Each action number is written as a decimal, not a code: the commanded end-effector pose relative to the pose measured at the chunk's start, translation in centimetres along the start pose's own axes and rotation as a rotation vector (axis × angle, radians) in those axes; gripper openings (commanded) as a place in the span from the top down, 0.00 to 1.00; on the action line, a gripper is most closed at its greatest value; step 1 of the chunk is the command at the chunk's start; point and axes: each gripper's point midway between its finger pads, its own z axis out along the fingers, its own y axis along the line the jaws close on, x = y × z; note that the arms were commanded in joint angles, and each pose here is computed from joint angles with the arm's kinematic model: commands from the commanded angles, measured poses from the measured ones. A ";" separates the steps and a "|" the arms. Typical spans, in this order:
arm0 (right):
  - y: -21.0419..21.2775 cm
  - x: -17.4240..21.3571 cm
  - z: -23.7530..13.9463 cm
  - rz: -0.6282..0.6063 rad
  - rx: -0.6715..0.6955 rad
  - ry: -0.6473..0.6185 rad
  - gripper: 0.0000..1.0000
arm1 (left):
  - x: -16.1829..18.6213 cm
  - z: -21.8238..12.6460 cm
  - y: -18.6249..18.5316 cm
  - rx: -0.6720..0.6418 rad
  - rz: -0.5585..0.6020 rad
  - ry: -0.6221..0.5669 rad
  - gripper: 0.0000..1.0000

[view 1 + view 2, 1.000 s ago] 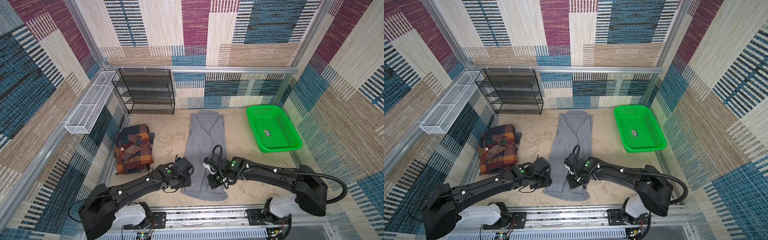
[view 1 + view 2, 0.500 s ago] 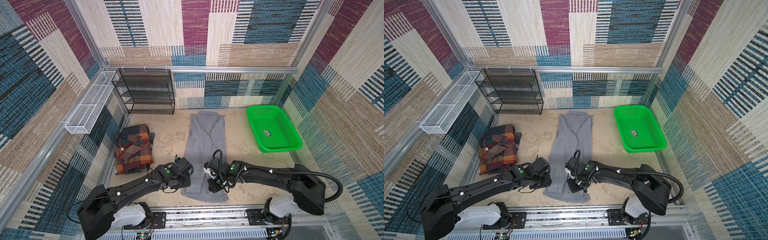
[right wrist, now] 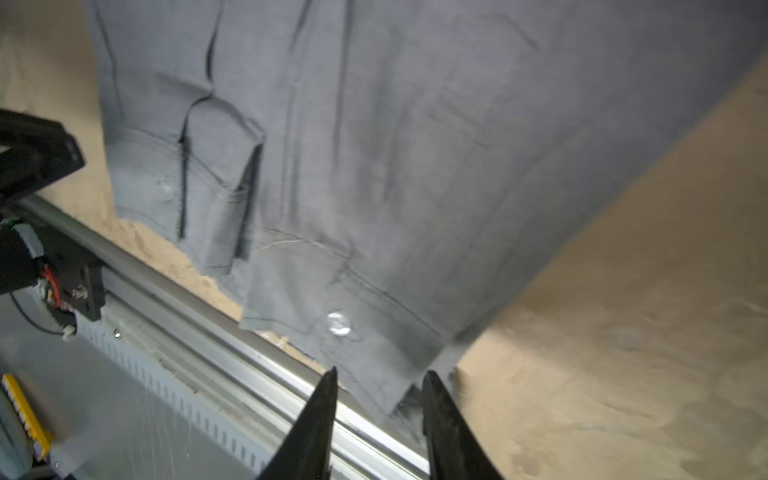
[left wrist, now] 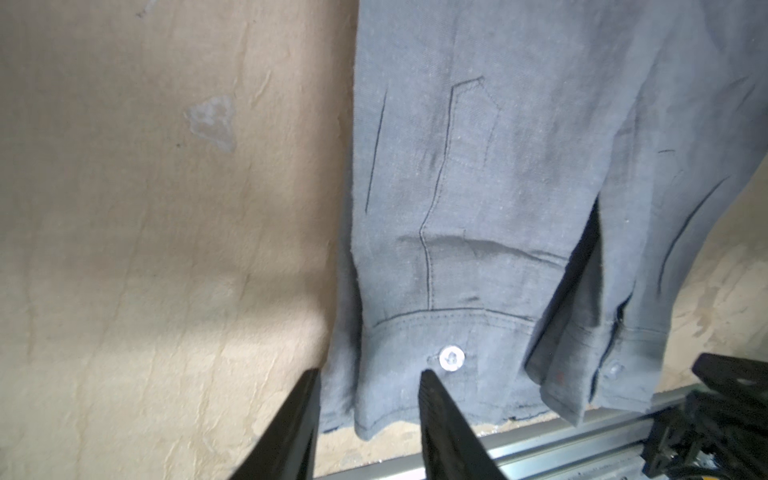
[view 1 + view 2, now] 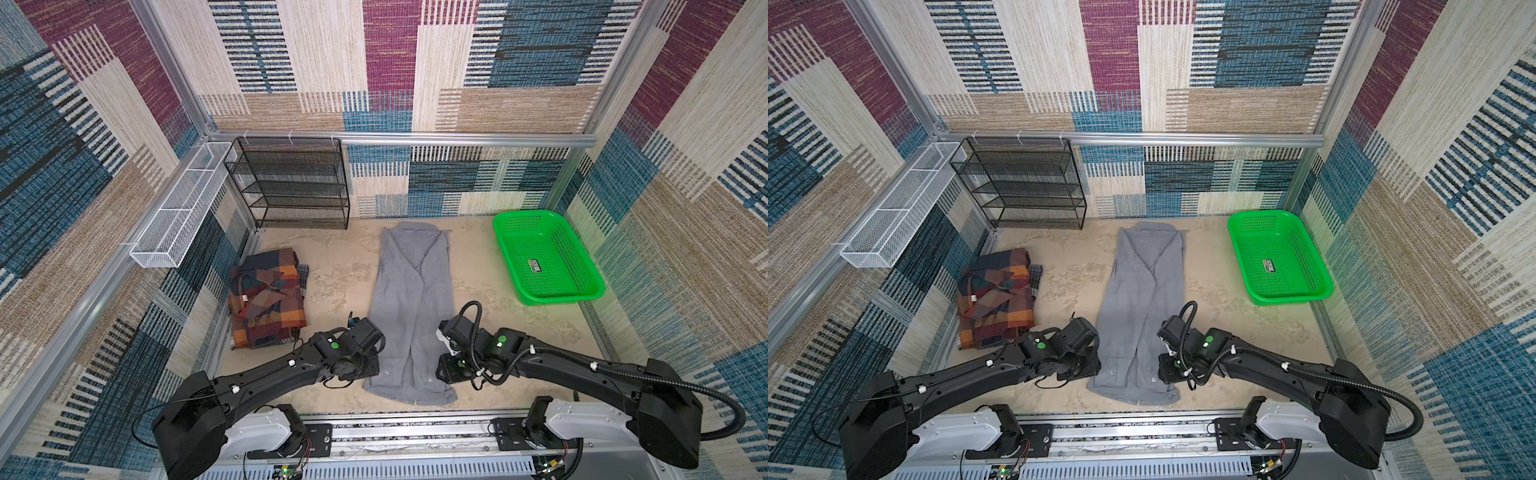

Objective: Fold and stack the long sleeve shirts

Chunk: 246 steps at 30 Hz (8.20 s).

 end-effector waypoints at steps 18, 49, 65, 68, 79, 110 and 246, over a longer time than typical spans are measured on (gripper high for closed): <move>0.9 4.7 2.0 0.183 -0.177 0.066 0.80 | 2.0 0.6 0.9 0.089 -0.036 0.022 0.69; -1.7 4.5 2.8 0.516 -0.285 -0.027 0.26 | 4.6 3.1 0.8 0.261 -0.116 0.184 0.28; -1.6 3.9 3.8 0.526 -0.334 -0.061 0.44 | 5.7 4.1 1.9 0.239 -0.148 0.208 0.50; -1.6 3.4 3.7 0.532 -0.332 -0.080 0.44 | 5.6 4.1 1.7 0.242 -0.142 0.205 0.54; -0.4 1.7 3.5 0.496 -0.382 -0.131 0.83 | 5.2 4.1 1.4 0.255 -0.139 0.189 0.89; 3.3 -1.5 -4.9 0.381 -0.414 -0.247 1.00 | 1.4 -6.1 -5.9 0.472 -0.319 0.032 1.00; 9.2 -25.1 10.4 -0.075 -0.134 -0.119 0.60 | -17.3 5.7 2.0 0.209 -0.316 -0.016 0.97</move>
